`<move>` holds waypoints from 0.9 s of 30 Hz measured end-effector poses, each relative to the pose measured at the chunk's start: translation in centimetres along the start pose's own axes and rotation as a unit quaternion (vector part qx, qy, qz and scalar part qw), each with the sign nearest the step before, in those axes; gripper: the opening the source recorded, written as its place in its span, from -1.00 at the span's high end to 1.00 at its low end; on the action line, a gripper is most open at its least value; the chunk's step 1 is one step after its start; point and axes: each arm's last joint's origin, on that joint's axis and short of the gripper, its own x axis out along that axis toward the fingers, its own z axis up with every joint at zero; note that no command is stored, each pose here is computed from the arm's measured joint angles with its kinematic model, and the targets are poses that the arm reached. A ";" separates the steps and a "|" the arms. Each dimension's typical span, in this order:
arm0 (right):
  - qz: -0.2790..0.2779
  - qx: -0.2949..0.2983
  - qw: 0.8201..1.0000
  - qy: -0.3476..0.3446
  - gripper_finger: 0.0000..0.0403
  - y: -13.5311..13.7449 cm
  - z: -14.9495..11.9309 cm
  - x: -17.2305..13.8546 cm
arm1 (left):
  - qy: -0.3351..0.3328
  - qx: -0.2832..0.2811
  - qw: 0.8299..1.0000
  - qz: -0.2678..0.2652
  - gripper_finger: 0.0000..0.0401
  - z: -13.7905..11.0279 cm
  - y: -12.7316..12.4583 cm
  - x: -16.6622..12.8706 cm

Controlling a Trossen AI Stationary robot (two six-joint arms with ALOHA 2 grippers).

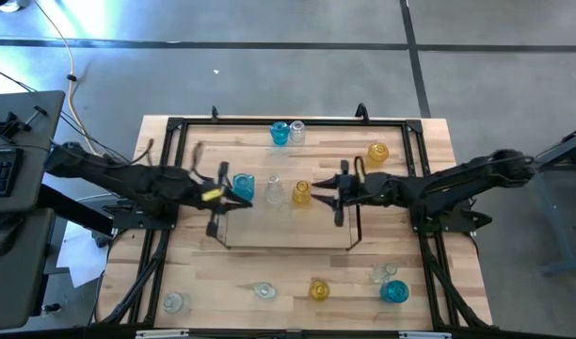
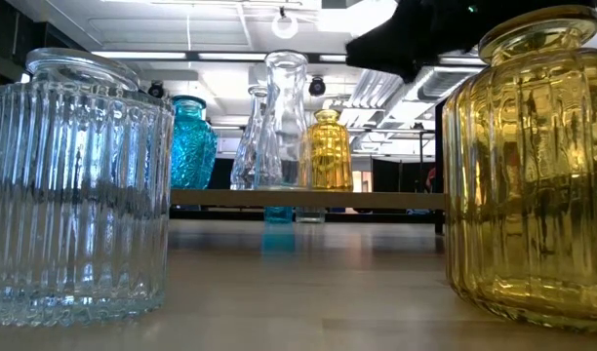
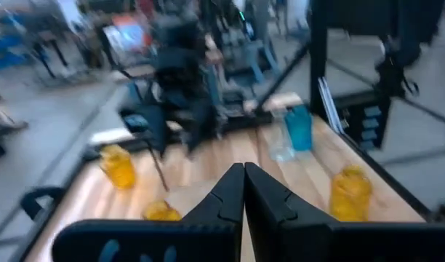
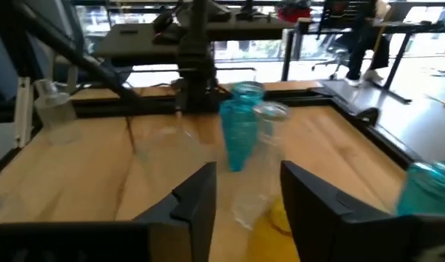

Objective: Sort vases onto shelf
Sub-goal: Put the top left transparent vase on the shelf

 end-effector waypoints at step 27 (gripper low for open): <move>-0.077 0.037 0.993 0.078 -0.56 6.6 1.1 8.1 | -0.054 0.007 0.998 0.038 1.00 -3.0 0.4 -3.6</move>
